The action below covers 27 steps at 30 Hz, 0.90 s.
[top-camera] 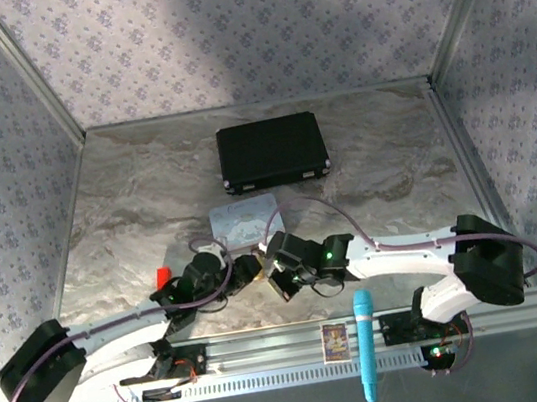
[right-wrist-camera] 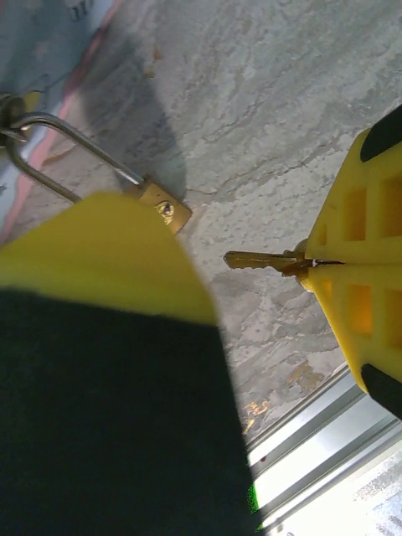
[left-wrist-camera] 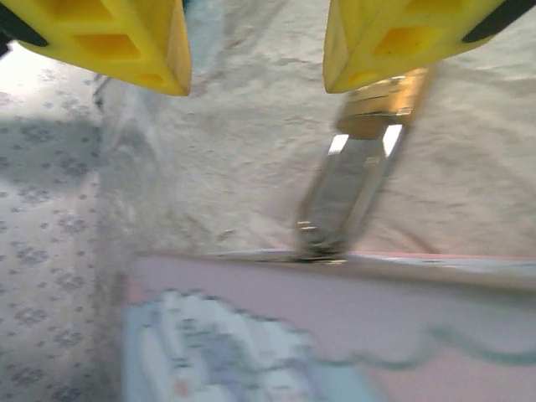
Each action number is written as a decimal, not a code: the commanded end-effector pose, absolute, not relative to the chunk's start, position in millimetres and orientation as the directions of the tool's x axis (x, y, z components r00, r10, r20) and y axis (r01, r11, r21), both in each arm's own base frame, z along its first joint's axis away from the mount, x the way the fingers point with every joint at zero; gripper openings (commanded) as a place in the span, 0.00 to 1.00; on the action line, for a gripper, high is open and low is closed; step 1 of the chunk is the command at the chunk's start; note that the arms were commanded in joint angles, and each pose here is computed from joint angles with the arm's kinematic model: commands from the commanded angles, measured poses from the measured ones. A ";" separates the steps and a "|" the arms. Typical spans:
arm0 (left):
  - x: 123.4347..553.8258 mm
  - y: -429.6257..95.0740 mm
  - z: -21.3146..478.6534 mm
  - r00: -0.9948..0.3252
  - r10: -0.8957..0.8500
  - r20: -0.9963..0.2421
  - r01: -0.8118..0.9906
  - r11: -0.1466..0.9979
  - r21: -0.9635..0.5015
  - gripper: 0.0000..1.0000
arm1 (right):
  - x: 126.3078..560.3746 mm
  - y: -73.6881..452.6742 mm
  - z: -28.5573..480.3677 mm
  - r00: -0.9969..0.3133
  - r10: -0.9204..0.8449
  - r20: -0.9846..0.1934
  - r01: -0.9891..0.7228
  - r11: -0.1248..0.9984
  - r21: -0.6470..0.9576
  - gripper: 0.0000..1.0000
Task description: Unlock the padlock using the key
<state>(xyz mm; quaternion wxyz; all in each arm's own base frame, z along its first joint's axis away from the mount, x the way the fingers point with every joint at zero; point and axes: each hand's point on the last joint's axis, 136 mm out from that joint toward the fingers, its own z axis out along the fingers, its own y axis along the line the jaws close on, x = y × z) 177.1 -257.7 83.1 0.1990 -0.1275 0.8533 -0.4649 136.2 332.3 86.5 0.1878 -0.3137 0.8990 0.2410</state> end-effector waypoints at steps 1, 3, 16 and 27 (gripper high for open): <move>183.0 -274.8 116.9 -0.882 -0.417 -0.217 0.011 0.444 -0.896 0.41 | 143.0 342.8 105.6 -0.702 -0.465 -0.539 -0.682 0.656 0.323 0.00; 182.9 -273.9 115.5 -0.882 -0.423 -0.210 0.000 0.445 -0.896 0.33 | 146.5 342.2 107.7 -0.703 -0.446 -0.554 -0.676 0.662 0.324 0.00; 181.7 -276.2 114.5 -0.884 -0.438 -0.161 -0.043 0.420 -0.907 0.16 | 161.8 346.1 122.5 -0.694 -0.342 -0.633 -0.654 0.666 0.358 0.00; 190.6 -270.1 129.3 -0.852 -0.480 -0.211 -0.010 0.417 -0.909 0.00 | 181.2 338.9 145.4 -0.705 -0.176 -0.687 -0.624 0.615 0.482 0.69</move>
